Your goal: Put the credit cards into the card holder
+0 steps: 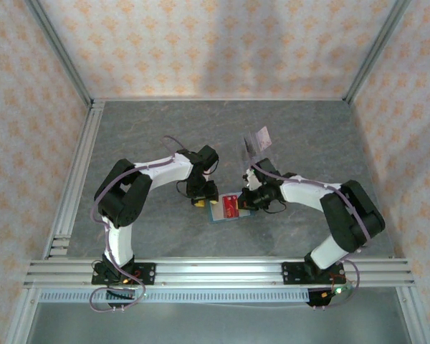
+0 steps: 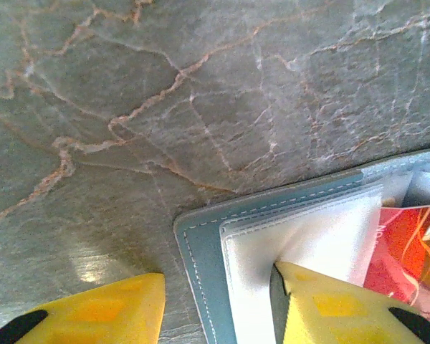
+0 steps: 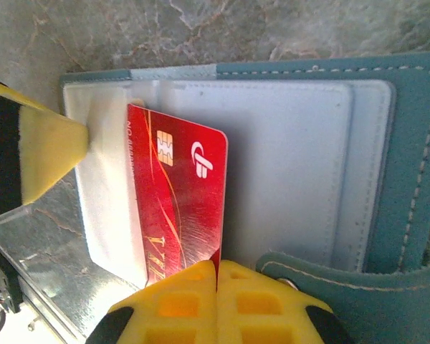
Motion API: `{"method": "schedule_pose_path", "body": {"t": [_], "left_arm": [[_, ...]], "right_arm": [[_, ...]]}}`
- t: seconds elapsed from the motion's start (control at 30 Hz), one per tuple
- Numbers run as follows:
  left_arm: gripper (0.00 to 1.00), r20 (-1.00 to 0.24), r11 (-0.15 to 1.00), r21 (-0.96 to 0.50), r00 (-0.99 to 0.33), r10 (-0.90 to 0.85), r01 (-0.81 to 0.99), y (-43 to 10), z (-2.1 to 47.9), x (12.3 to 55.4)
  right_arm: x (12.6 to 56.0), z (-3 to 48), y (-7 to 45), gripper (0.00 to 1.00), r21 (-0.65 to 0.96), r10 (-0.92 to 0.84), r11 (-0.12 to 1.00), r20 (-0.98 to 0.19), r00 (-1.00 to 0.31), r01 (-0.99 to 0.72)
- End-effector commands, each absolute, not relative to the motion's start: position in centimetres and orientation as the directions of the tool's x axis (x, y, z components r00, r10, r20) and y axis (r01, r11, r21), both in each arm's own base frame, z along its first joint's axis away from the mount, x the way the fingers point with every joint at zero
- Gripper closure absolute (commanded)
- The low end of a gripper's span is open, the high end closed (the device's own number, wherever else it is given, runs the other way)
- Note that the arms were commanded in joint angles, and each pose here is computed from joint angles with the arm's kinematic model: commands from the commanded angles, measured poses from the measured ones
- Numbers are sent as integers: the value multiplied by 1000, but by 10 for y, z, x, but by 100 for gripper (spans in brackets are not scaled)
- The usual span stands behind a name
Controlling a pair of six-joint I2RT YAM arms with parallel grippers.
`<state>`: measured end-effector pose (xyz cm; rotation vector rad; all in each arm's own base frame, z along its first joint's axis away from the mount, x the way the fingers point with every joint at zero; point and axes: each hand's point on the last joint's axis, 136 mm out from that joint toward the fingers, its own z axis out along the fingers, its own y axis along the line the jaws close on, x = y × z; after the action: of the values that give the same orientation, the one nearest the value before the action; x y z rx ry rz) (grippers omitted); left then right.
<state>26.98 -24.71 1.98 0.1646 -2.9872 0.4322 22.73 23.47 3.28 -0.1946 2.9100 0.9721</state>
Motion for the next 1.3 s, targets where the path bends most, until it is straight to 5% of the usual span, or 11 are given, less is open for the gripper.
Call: {"method": "schedule_pose_path", "body": {"t": [0.0, 0.73, 1.27], "left_arm": [[56, 193, 976, -173, -976, -101, -135, -229, -4, 250], [56, 200, 970, -202, -975, -94, -135, -233, -2, 249], [58, 131, 904, -400, -986, -107, -151, -241, 57, 264]], "right_arm": [[228, 36, 237, 100, 586, -129, 794, -98, -987, -162], [236, 38, 269, 100, 610, -135, 774, -108, -985, -173], [232, 28, 273, 100, 609, -117, 780, -87, -989, -146]]}}
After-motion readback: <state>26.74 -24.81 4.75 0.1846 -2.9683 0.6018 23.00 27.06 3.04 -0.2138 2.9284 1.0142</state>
